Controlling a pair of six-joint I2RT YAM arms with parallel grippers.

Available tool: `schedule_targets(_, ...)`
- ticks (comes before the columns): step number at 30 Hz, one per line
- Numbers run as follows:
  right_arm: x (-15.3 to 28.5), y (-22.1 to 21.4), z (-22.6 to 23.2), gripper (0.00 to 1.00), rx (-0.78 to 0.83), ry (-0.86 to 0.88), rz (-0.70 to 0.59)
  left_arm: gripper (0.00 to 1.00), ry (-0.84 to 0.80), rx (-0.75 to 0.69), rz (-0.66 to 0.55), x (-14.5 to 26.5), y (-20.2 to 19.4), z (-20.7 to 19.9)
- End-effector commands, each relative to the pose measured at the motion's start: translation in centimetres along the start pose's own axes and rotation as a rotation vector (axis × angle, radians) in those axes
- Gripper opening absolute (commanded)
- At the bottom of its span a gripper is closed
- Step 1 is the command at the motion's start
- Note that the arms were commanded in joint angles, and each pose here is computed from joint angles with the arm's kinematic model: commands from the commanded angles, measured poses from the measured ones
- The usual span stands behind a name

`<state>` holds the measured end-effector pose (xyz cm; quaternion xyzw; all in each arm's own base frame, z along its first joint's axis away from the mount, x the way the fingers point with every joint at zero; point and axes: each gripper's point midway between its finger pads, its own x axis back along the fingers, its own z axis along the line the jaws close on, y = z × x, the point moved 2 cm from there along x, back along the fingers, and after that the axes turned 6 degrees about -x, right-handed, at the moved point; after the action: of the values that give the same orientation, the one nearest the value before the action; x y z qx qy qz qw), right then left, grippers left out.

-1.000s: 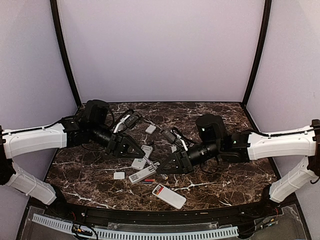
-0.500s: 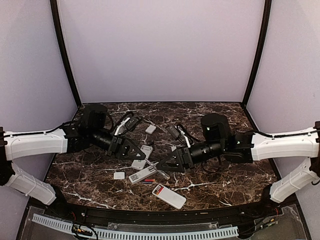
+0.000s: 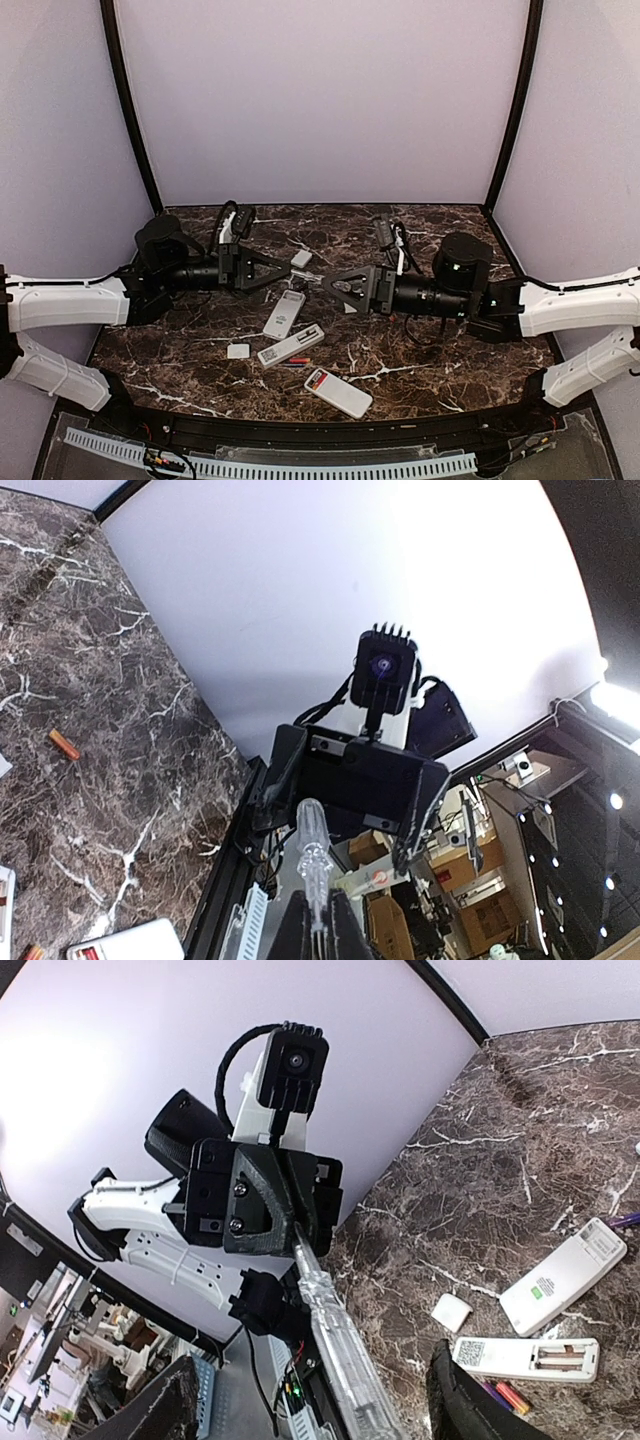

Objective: Unload the batteries from the remote control
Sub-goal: Pass from the left arm to the right

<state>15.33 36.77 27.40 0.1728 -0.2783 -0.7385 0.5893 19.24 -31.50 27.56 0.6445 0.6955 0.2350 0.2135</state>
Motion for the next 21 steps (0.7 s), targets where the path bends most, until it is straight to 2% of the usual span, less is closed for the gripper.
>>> schedule_targets(1, -0.7, 2.3, 2.1, 0.71, 0.012, 0.067, -0.100, 0.00, -0.067, 0.036, -0.109, 0.5, 1.5, -1.6)
schedule_targets(15, -2.1, 2.6, 2.6, 0.34, 0.006, 0.105, -0.084, 0.00, -0.063, 0.060, -0.108, 0.6, 1.4, -1.5)
schedule_targets(21, -2.0, 2.5, 2.2, 0.04, -0.002, 0.086, -0.088, 0.00, -0.050, 0.067, -0.108, 0.7, 1.3, -1.2)
